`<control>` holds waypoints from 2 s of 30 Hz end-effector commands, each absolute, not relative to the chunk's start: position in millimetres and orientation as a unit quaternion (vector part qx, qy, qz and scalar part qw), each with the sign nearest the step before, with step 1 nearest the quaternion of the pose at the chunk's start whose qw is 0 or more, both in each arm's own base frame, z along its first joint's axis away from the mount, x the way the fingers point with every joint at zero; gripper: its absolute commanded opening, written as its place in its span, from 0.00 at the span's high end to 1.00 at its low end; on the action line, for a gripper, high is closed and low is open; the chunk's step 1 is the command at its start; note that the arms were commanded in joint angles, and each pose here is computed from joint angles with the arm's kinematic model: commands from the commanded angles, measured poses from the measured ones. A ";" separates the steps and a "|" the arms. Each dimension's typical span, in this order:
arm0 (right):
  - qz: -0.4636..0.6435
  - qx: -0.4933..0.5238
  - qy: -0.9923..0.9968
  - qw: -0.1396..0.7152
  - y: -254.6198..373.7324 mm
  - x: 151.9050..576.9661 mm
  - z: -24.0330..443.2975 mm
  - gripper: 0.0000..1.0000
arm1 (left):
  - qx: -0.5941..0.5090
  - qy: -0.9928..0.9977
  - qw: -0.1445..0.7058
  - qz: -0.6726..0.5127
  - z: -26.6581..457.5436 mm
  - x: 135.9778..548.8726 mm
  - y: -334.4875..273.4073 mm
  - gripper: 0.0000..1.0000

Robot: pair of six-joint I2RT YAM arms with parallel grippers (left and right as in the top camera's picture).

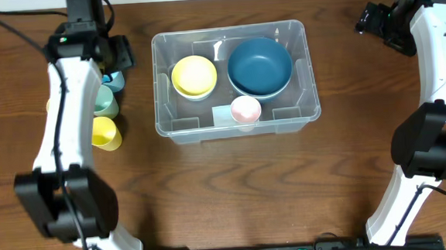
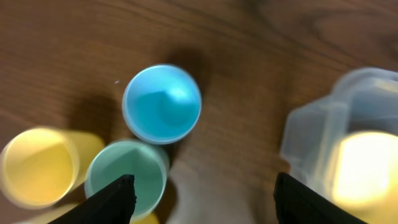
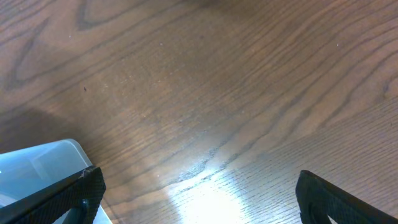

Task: Pack container
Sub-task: 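Move the left gripper back over the remaining cups, then grip the light blue cup rim with the left gripper and lift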

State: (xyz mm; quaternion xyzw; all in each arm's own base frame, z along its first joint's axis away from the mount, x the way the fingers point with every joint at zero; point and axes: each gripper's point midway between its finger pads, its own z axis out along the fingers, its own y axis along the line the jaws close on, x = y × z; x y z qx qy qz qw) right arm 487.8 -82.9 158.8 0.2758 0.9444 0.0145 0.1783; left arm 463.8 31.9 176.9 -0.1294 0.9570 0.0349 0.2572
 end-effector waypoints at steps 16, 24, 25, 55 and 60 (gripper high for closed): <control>0.018 0.278 0.943 0.182 -79.2 489.1 161.7 0.01 | -0.079 0.981 0.164 0.060 59.7 484.3 37.6 0.39; 0.018 0.278 0.943 0.182 -79.2 489.1 161.7 0.01 | -0.090 0.982 0.153 0.063 46.0 483.6 49.5 0.53; 0.018 0.278 0.943 0.182 -79.2 489.1 161.7 0.01 | -0.091 0.982 0.153 0.063 46.1 483.6 50.5 0.56; 0.018 0.278 0.943 0.182 -79.2 489.1 161.7 0.01 | -0.146 0.937 0.314 -0.053 256.6 426.1 1.8 0.94; 0.018 0.278 0.943 0.182 -79.2 489.1 161.7 0.01 | -0.029 0.948 0.278 -0.154 271.8 386.8 -78.8 0.94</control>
